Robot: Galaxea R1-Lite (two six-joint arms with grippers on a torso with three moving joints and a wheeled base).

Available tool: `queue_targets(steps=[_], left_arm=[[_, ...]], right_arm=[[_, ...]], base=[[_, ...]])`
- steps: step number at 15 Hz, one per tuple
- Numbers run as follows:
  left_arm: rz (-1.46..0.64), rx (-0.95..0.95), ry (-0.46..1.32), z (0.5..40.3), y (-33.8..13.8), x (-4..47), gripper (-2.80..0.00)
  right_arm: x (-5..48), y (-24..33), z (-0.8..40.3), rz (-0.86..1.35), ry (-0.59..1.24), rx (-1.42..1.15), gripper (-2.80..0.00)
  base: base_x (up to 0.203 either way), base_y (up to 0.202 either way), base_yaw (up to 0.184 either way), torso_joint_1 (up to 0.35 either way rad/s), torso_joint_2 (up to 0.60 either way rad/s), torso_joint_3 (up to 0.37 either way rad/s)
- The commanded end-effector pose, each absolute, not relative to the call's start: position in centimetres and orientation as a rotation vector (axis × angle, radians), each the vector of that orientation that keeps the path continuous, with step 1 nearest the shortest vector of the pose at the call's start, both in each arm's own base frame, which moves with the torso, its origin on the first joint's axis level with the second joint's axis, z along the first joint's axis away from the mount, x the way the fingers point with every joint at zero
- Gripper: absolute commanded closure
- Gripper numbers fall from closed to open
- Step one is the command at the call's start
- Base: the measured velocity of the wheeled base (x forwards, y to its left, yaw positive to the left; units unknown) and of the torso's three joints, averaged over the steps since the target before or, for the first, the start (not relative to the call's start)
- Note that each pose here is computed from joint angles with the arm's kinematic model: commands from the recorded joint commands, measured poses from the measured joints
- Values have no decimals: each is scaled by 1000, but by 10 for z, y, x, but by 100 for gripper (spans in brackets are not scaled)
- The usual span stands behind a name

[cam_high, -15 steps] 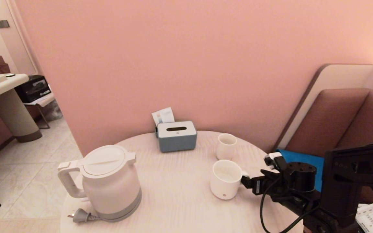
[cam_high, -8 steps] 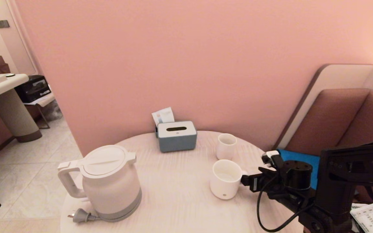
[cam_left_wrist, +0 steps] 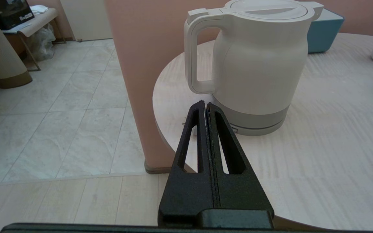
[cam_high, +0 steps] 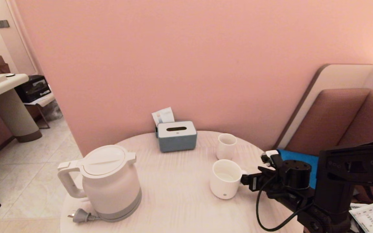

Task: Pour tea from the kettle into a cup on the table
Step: Pick up the cup

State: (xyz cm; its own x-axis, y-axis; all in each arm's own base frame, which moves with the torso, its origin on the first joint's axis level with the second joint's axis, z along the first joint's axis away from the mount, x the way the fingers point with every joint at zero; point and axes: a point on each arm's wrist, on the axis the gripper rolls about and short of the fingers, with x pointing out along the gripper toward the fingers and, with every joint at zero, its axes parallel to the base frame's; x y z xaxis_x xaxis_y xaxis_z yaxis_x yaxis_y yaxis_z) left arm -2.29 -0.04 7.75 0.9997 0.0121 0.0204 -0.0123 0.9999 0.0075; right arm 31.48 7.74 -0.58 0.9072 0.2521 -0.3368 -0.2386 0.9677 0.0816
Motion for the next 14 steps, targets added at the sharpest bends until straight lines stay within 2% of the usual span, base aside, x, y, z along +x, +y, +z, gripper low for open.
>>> queue_targets(steps=[1,14], left_arm=[[12,8,-20,78,0,-23,0],[12,8,-20,78,0,-23,0]], right_arm=[[316,78,-2,256,313,44,-280],[314,77,0,256,312,46,-280]], base=[[0,0,0,0,0,0],[0,0,0,0,0,0]])
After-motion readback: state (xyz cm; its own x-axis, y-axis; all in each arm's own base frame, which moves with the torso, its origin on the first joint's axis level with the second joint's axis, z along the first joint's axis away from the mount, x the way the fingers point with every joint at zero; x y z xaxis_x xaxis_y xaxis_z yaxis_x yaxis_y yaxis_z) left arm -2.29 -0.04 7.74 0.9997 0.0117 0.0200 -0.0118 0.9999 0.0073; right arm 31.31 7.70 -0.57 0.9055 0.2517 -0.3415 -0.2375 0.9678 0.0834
